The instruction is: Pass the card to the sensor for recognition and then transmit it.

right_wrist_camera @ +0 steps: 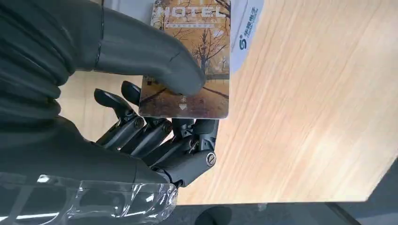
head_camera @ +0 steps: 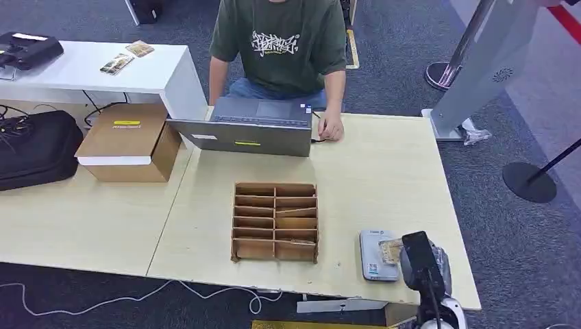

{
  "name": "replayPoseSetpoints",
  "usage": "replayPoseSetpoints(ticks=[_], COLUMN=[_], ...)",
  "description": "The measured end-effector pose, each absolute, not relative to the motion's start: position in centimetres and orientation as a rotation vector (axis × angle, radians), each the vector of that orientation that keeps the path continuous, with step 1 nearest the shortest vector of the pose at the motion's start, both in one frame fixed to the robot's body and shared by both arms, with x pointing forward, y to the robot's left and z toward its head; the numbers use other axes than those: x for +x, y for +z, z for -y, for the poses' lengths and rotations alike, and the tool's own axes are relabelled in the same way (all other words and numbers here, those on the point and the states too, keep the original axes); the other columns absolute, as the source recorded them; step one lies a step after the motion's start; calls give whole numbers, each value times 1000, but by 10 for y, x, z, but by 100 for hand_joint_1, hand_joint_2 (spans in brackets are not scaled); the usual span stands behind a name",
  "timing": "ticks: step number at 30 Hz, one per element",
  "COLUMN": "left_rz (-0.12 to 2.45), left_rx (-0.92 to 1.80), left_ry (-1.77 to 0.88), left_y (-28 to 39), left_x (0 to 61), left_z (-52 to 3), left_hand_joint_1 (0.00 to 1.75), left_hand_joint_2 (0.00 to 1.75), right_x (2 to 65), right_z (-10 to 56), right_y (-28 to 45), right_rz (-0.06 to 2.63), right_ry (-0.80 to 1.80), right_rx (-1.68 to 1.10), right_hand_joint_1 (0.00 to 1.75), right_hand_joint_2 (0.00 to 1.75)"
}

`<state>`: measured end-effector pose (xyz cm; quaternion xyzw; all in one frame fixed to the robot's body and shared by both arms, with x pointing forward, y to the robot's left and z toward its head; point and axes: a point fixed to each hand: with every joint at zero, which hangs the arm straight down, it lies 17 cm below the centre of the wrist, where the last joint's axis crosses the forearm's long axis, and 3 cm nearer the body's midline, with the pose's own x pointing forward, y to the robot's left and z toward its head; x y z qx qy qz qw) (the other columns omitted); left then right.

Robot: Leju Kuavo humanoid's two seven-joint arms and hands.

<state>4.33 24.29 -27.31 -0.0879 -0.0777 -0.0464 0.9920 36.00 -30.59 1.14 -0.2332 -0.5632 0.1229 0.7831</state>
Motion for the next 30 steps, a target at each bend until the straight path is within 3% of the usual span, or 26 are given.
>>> replayPoseSetpoints(ticks=[30], left_rz=[154], left_rx=[-152], left_ry=[-134], left_y=[-274], left_x=[44], left_z=[-253], left_hand_joint_1=[0], left_hand_joint_2=[0], right_x=[364], right_z=[282], right_y=[-45], right_rz=[1051], right_ry=[301], right_rx=[-401], right_hand_joint_1=[175], right_hand_joint_2=[175])
